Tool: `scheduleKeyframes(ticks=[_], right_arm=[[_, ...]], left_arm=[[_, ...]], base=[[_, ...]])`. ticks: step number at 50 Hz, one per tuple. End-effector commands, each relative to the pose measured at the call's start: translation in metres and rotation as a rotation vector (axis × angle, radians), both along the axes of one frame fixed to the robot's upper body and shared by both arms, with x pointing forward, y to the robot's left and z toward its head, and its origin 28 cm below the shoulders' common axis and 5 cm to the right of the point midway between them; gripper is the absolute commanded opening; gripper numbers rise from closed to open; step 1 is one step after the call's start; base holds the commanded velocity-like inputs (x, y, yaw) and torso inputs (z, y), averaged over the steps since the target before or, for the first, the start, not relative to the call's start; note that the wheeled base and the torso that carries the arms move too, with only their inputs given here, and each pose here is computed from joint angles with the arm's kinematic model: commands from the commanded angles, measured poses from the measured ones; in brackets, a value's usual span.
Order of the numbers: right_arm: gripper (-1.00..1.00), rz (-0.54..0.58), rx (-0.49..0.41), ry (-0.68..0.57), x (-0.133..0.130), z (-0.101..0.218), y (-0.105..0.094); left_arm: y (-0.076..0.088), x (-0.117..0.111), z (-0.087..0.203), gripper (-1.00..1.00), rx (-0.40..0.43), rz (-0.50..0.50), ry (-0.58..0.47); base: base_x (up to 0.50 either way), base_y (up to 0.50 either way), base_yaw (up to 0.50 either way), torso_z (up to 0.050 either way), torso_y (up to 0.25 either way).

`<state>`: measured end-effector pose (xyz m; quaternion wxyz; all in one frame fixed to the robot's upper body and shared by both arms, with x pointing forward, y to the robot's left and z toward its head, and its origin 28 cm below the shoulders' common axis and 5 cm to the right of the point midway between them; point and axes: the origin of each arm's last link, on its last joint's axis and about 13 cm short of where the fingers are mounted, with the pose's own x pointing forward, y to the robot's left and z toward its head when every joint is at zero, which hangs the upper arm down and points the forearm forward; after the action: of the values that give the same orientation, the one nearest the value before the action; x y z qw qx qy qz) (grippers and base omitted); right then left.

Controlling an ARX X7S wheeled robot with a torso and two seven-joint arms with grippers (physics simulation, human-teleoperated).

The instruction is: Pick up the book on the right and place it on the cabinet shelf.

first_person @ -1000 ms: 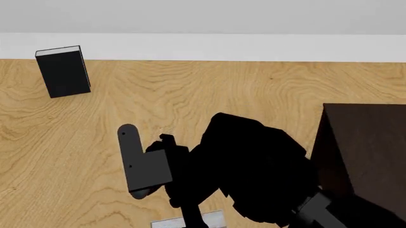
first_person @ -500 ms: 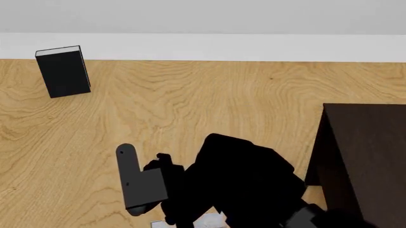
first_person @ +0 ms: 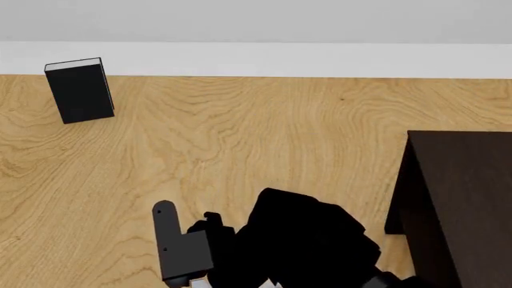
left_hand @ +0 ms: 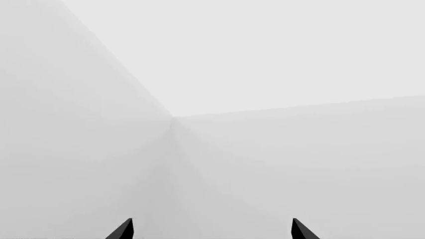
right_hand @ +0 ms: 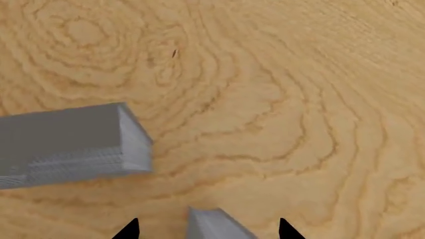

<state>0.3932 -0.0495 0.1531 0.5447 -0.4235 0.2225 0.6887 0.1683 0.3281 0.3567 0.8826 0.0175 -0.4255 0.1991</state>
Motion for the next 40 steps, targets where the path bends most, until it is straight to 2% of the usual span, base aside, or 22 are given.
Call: scheduleKeyframes(ticks=[1,12,13,28,40], right_arm=[[1.0,-0.017,-0.033,0.02,-0.003,-0.01,-0.005],[1.0,-0.036,-0.086,0.016,-0.003,-0.01,-0.01],[-1.0,-0.04,-0.082,0.004,-0.002,-0.01,-0.009],[-1.0,-0.039,-0.071,-0.042,0.006,0.007,-0.012],[-1.0,-0.038,-0.089,-0.139,0.017,0.059,-0.02]], left_arm=[[0.0,0.0,-0.001,1.0,-0.003,0.001,0.002],[0.0,0.002,-0.002,1.0,-0.004,0.0,0.0],[0.0,0.002,-0.002,1.0,-0.004,0.0,0.0],[-0.001,-0.001,0.003,1.0,0.0,0.002,-0.007],[0.0,-0.004,0.007,1.0,0.003,0.008,-0.023]], base=[[0.0,0.0,0.0,0.0,0.0],[0.0,0.0,0.0,0.0,0.0],[0.0,0.0,0.0,0.0,0.0],[0.0,0.0,0.0,0.0,0.0],[0.0,0.0,0.0,0.0,0.0]])
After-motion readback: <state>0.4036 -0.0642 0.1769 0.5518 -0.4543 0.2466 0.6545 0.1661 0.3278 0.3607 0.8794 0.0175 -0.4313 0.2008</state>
